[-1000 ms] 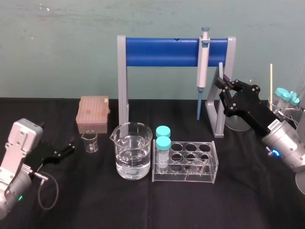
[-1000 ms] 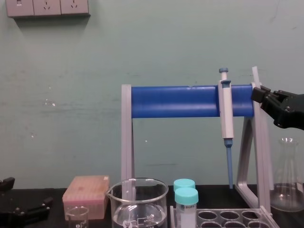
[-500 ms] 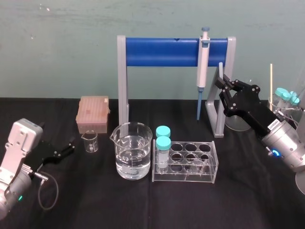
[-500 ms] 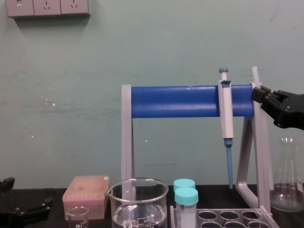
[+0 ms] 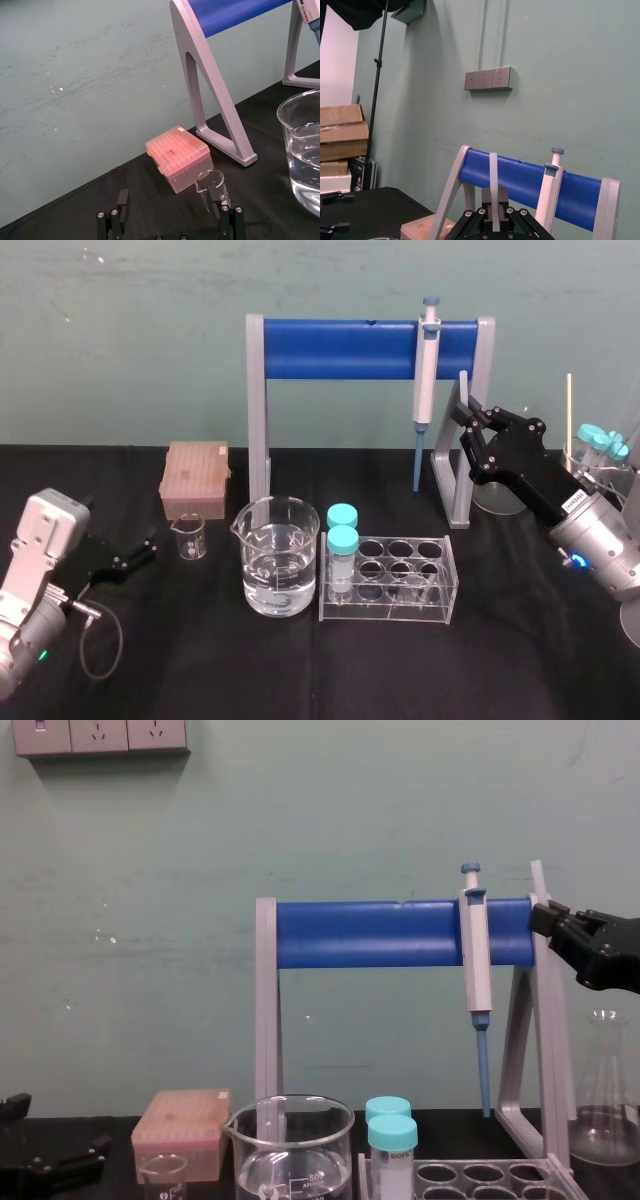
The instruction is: Pick up the stirring rod with one hand, then place it down.
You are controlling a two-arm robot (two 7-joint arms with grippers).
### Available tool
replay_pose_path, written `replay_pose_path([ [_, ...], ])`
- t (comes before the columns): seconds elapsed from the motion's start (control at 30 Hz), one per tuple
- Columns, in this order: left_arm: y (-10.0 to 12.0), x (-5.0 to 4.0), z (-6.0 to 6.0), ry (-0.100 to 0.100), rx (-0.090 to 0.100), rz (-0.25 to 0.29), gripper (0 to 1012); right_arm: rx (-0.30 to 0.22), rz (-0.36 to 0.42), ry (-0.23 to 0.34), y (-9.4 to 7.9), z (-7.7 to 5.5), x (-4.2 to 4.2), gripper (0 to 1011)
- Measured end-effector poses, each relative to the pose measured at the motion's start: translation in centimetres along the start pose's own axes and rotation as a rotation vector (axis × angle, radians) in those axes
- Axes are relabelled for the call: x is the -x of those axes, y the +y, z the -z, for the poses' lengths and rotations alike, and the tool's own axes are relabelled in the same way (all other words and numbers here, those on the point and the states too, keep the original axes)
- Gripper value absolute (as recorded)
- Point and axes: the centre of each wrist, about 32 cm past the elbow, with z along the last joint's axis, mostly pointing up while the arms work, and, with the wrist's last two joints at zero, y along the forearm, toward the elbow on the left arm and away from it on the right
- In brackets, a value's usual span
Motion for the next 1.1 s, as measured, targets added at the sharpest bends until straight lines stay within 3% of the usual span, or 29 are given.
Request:
replay_pose_path([
  [0.5, 0.0, 0.0, 0.0, 0.0, 0.0, 0.0, 1000, 0.018, -0.033, 0.008, -0.13, -0.28, 0.09, 68],
  [0.8, 0.0, 0.0, 0.0, 0.0, 0.0, 0.0, 1000, 0.034, -0.053, 0.044, -0.45, -0.48, 0.22, 68],
  [1.1, 0.0, 0.0, 0.0, 0.0, 0.0, 0.0, 1000, 0.049, -0.106, 0.111, -0.22, 0.25, 0.38, 67],
])
